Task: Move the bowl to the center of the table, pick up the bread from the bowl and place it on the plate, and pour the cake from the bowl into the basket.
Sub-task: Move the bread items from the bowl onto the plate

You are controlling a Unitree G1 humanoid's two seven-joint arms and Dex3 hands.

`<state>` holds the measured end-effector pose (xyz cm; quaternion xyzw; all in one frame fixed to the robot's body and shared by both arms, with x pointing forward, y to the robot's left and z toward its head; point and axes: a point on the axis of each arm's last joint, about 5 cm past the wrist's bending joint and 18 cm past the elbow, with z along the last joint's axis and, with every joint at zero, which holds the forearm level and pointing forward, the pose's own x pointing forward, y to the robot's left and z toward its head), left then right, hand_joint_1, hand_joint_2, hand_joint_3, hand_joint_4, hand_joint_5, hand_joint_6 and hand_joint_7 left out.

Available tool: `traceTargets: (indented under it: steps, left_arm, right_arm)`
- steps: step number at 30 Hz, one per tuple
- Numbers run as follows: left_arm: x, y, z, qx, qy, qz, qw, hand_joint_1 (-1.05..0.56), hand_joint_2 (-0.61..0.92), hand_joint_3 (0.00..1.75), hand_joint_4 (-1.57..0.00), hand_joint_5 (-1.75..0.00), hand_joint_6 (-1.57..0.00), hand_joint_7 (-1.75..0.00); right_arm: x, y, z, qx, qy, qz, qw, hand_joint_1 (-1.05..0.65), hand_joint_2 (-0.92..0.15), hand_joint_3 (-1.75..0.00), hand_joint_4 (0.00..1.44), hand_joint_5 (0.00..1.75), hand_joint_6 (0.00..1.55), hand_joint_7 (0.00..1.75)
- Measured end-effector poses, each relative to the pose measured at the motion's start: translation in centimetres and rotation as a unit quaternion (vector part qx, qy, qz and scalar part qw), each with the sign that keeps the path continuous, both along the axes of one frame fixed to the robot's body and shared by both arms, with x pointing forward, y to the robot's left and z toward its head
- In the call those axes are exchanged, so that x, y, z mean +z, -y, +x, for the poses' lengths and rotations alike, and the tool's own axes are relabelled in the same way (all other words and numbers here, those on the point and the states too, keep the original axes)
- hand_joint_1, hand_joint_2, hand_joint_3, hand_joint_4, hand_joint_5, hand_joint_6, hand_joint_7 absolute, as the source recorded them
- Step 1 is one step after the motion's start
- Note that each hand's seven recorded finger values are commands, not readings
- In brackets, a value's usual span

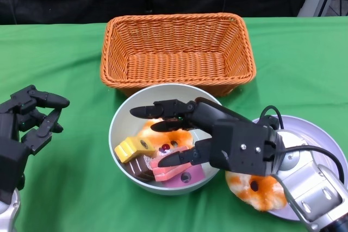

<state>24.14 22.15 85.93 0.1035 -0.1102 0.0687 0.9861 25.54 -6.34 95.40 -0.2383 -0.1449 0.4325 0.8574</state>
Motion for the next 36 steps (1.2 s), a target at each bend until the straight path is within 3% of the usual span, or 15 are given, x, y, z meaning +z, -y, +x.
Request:
traceTargets:
  steps: [4, 8, 12, 23, 36]
  left_arm:
    - [0.0, 0.0, 0.0, 0.000, 0.000, 0.000, 1.000, -0.10, 0.92, 0.36, -0.81, -1.36, -0.83, -0.97]
    - [0.0, 0.0, 0.0, 0.000, 0.000, 0.000, 1.000, -0.10, 0.92, 0.36, -0.81, -1.35, -0.84, -0.97]
    - [0.0, 0.0, 0.0, 0.000, 0.000, 0.000, 1.000, -0.10, 0.92, 0.37, -0.81, -1.35, -0.84, -0.96]
    - [-0.1, 0.0, 0.0, -0.001, -0.004, 0.001, 1.000, -0.12, 0.92, 0.38, -0.80, -1.37, -0.83, -0.96]
    - [-0.1, 0.1, 0.0, -0.002, -0.001, 0.002, 1.000, -0.12, 0.92, 0.37, -0.80, -1.37, -0.84, -0.96]
  right_arm:
    - [-0.1, 0.1, 0.2, -0.011, 0.037, 0.009, 0.999, -0.58, -0.92, -0.04, 0.57, 0.06, 0.42, 0.03]
    - [-0.2, 0.2, 0.4, -0.041, 0.132, -0.020, 0.990, -0.55, -0.90, -0.01, 0.56, 0.04, 0.46, 0.03]
    - [-0.7, 0.5, 0.7, -0.056, 0.185, -0.062, 0.979, -0.54, -0.89, 0.00, 0.55, 0.03, 0.47, 0.01]
    - [-1.4, 0.5, 1.6, -0.061, 0.254, -0.120, 0.958, -0.61, -0.87, 0.00, 0.61, 0.04, 0.54, 0.02]
    - [-2.9, -0.4, 2.4, -0.083, 0.309, -0.130, 0.939, -0.63, -0.87, 0.00, 0.73, 0.05, 0.64, 0.02]
